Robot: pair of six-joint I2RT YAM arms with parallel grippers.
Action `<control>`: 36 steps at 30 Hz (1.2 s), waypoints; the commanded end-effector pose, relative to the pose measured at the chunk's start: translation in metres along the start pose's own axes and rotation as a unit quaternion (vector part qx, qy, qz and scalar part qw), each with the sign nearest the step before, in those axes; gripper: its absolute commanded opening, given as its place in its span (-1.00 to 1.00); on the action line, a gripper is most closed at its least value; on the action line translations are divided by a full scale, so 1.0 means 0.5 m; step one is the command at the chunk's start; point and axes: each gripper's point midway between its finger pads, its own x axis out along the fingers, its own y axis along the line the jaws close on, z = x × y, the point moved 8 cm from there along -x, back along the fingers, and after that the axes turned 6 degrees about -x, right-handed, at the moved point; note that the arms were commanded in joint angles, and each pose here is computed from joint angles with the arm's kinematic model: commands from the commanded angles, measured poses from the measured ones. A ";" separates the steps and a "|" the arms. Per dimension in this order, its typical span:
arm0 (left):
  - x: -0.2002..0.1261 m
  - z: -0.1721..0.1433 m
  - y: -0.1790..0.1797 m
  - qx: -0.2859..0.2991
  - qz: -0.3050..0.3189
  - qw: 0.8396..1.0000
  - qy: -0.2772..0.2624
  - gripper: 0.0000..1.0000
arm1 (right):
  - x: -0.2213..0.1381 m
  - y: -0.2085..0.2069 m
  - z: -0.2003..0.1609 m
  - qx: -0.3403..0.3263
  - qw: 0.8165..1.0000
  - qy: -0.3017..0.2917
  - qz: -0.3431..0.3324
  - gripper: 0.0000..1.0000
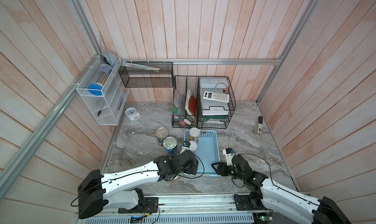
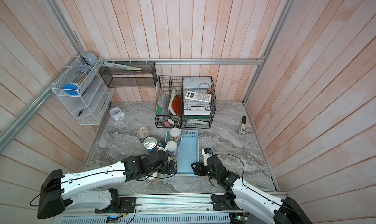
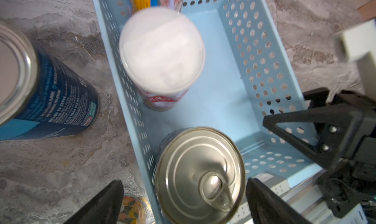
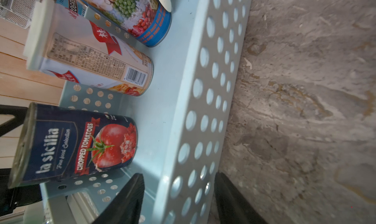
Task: Put the canned food in the basket
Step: Place the canned food in the basket, then adjust the canned food in the basket.
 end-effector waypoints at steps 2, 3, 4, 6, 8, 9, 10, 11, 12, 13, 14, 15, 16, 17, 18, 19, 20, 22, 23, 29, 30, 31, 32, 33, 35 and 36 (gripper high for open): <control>-0.034 0.038 -0.015 -0.013 -0.018 0.999 -0.046 1.00 | -0.007 -0.013 -0.014 -0.026 0.999 0.026 -0.032 0.26; -0.043 0.044 -0.018 -0.015 -0.024 0.998 -0.051 1.00 | -0.010 -0.009 -0.007 -0.032 0.999 0.023 -0.033 0.27; -0.054 0.052 -0.021 -0.018 -0.030 0.998 -0.058 1.00 | -0.013 -0.005 -0.001 -0.039 0.998 0.019 -0.035 0.28; -0.077 0.067 -0.024 -0.023 -0.036 0.996 -0.073 1.00 | -0.020 0.004 0.014 -0.055 0.998 0.014 -0.038 0.30; -0.102 0.085 -0.023 -0.025 -0.033 0.995 -0.093 1.00 | -0.030 0.015 0.033 -0.076 0.996 0.006 -0.045 0.31; -0.118 0.097 -0.020 -0.027 -0.026 0.994 -0.106 1.00 | -0.037 0.022 0.047 -0.088 0.995 -0.002 -0.052 0.32; -0.134 0.111 -0.015 -0.030 -0.020 0.992 -0.119 1.00 | -0.042 0.029 0.063 -0.097 0.993 -0.015 -0.058 0.32; -0.144 0.124 -0.007 -0.034 -0.016 0.991 -0.127 1.00 | -0.048 0.036 0.078 -0.106 0.992 -0.028 -0.063 0.32; -0.153 0.139 0.007 -0.043 -0.011 0.990 -0.135 1.00 | -0.054 0.044 0.097 -0.115 0.990 -0.042 -0.071 0.32; -0.163 0.156 0.024 -0.058 -0.009 0.988 -0.143 1.00 | -0.060 0.055 0.116 -0.128 0.987 -0.055 -0.076 0.32; -0.169 0.166 0.036 -0.068 -0.011 0.987 -0.148 1.00 | -0.063 0.064 0.133 -0.140 0.985 -0.063 -0.079 0.33; -0.174 0.185 0.066 -0.090 -0.003 0.983 -0.162 1.00 | -0.066 0.077 0.155 -0.152 0.983 -0.072 -0.080 0.34; -0.176 0.193 0.085 -0.100 0.001 0.980 -0.170 1.00 | -0.066 0.089 0.175 -0.162 0.981 -0.076 -0.080 0.34; -0.176 0.201 0.104 -0.110 0.010 0.978 -0.176 1.00 | -0.063 0.099 0.192 -0.169 0.979 -0.078 -0.082 0.34; -0.175 0.209 0.124 -0.121 0.018 0.976 -0.181 1.00 | -0.056 0.112 0.213 -0.174 0.978 -0.079 -0.081 0.30; -0.169 0.214 0.139 -0.129 0.019 0.975 -0.181 1.00 | -0.045 0.124 0.233 -0.175 0.978 -0.077 -0.078 0.21; -0.164 0.220 0.151 -0.136 0.018 0.973 -0.184 1.00 | -0.029 0.132 0.246 -0.174 0.979 -0.068 -0.076 0.14; -0.153 0.227 0.177 -0.153 0.018 0.970 -0.188 1.00 | 0.013 0.146 0.274 -0.161 0.984 -0.044 -0.069 -0.18; -0.149 0.230 0.190 -0.161 0.020 0.968 -0.190 1.00 | 0.032 0.148 0.281 -0.148 0.986 -0.033 -0.073 -0.29; -0.153 0.239 0.249 -0.194 0.039 0.958 -0.207 1.00 | 0.150 0.136 0.288 -0.118 0.989 0.035 -0.082 -0.34; -0.157 0.241 0.257 -0.197 0.041 0.957 -0.210 1.00 | 0.166 0.136 0.289 -0.118 0.989 0.047 -0.079 -0.35; -0.160 0.242 0.263 -0.199 0.041 0.956 -0.211 1.00 | 0.179 0.136 0.295 -0.125 0.987 0.060 -0.079 -0.34; -0.163 0.243 0.266 -0.200 0.041 0.956 -0.213 1.00 | 0.189 0.132 0.299 -0.131 0.985 0.073 -0.080 -0.35; -0.165 0.243 0.270 -0.201 0.041 0.955 -0.213 1.00 | 0.198 0.128 0.303 -0.130 0.984 0.082 -0.084 -0.35; -0.166 0.241 0.273 -0.203 0.042 0.955 -0.213 1.00 | 0.214 0.121 0.304 -0.128 0.985 0.088 -0.081 -0.35; -0.164 0.239 0.273 -0.203 0.041 0.955 -0.211 1.00 | 0.222 0.119 0.303 -0.126 0.985 0.089 -0.074 -0.35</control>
